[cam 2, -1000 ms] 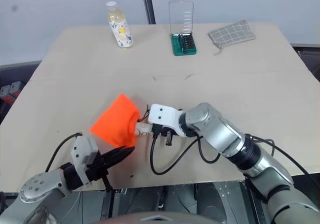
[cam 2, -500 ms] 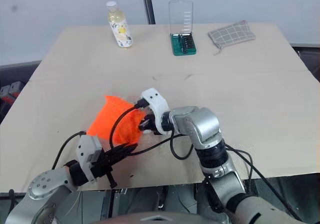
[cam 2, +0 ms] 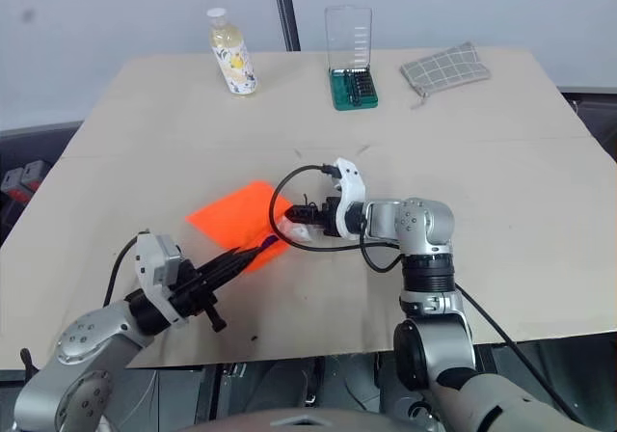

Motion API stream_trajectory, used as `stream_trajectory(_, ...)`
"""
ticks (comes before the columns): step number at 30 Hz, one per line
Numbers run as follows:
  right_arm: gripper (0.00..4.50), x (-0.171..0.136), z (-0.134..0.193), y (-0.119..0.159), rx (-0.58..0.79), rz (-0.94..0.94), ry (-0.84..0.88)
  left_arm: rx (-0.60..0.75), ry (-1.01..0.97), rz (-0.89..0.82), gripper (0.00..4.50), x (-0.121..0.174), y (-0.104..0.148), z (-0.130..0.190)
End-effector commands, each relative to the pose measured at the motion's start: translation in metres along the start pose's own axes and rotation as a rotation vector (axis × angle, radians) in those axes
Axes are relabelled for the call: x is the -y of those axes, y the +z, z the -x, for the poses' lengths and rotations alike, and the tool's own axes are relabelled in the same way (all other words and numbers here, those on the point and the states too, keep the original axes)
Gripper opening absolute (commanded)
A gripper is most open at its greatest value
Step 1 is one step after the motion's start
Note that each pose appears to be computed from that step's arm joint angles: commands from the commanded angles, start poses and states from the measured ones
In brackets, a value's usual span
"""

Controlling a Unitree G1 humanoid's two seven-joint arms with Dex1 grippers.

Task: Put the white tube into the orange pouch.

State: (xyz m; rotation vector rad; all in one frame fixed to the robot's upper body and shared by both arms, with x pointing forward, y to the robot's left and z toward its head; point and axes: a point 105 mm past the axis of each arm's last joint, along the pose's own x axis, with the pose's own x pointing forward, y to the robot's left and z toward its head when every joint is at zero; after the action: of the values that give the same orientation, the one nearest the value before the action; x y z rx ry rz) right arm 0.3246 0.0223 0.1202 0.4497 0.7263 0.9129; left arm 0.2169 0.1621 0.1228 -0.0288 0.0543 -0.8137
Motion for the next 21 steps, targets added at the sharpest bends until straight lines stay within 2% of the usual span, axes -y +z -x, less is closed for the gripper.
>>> stream_trajectory(1, 3.89, -0.068, 0.008, 0.004, 0.005, 0.22, 0.268, 0.015, 0.022, -0.011, 0.0, -0.006, 0.006, 0.003)
stream_trajectory(5, 3.89, -0.048, 0.038, -0.013, -0.065, 0.446, 0.263, 0.003, 0.021, 0.002, 0.0, -0.004, 0.003, 0.006)
stream_trajectory(8, 3.89, -0.019, 0.044, 0.009, 0.02, 0.616, 0.117, -0.032, 0.012, 0.012, 0.0, 0.002, -0.006, 0.008)
stream_trajectory(10, 3.89, -0.006, 0.041, 0.024, 0.072, 0.659, 0.028, -0.042, 0.006, 0.018, 0.0, 0.006, -0.009, 0.008)
stream_trajectory(14, 3.89, 0.012, 0.02, 0.033, 0.097, 0.712, -0.093, -0.057, 0.003, 0.023, 0.0, 0.011, -0.015, 0.009)
stream_trajectory(18, 3.89, -0.002, 0.002, 0.045, 0.22, 0.694, -0.057, -0.07, 0.006, 0.015, 0.0, 0.011, -0.017, 0.008)
stream_trajectory(21, 3.89, 0.001, -0.012, 0.033, 0.193, 0.732, -0.057, -0.05, 0.016, 0.016, 0.0, 0.01, -0.014, 0.006)
